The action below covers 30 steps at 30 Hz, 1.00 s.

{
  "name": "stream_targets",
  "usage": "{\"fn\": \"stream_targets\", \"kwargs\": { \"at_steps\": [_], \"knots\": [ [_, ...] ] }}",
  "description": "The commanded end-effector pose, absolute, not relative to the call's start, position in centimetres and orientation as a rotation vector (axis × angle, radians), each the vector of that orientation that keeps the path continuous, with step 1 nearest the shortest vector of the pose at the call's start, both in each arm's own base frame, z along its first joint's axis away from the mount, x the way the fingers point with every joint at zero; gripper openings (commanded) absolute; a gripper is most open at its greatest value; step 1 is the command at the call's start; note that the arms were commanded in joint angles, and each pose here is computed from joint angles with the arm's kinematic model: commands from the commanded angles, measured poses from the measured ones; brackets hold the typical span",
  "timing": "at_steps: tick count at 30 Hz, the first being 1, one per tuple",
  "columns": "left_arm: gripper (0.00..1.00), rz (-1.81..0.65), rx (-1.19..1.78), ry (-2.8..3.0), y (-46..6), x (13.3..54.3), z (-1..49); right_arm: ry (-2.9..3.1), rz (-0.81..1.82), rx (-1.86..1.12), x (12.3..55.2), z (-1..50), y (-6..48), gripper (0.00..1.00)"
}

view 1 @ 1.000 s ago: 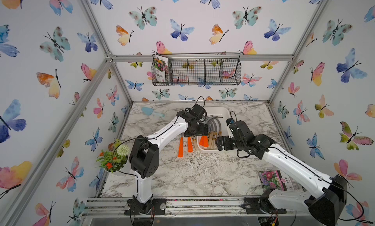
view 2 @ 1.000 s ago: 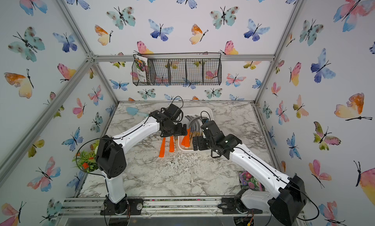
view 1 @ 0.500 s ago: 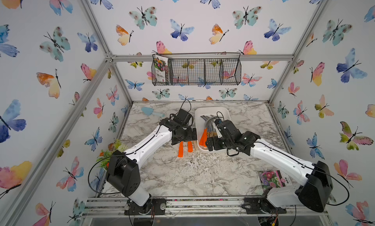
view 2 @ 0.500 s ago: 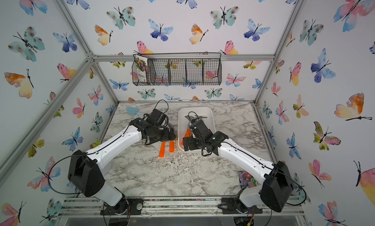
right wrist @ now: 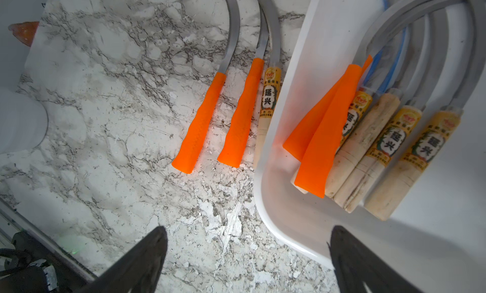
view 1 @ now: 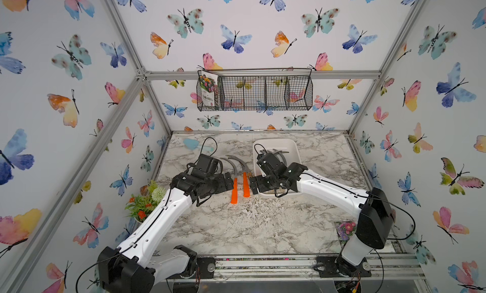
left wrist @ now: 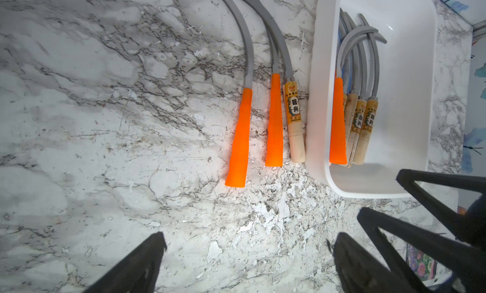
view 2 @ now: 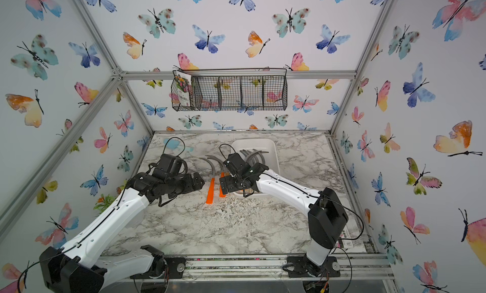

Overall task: Put small sickles into storage boxes
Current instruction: Adjust the storage box at the center of the board.

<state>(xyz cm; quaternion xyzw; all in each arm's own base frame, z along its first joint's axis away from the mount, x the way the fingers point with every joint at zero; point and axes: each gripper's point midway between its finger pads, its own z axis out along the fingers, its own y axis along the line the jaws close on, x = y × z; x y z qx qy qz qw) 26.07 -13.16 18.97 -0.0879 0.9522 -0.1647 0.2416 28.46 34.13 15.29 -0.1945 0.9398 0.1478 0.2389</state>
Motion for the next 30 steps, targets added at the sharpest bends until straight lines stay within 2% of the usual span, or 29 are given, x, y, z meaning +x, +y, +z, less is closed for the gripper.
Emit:
{"fn": "stream_targets", "kwargs": {
  "at_steps": [1, 18, 30],
  "knots": [
    [0.99, -0.401, -0.290, 2.588, -11.3, 24.6, 19.0, 2.606, 0.336, -0.536, 28.7, 15.0, 34.4, 0.98],
    [0.99, -0.410, -0.389, 2.465, -8.2, 21.0, 20.4, 2.677, 0.225, -0.610, 30.3, 12.9, 40.0, 0.98],
    [0.99, -0.408, -0.414, 2.458, -7.5, 19.8, 20.1, 2.730, 0.189, -0.660, 31.4, 8.7, 42.5, 0.98]
  ]
}}
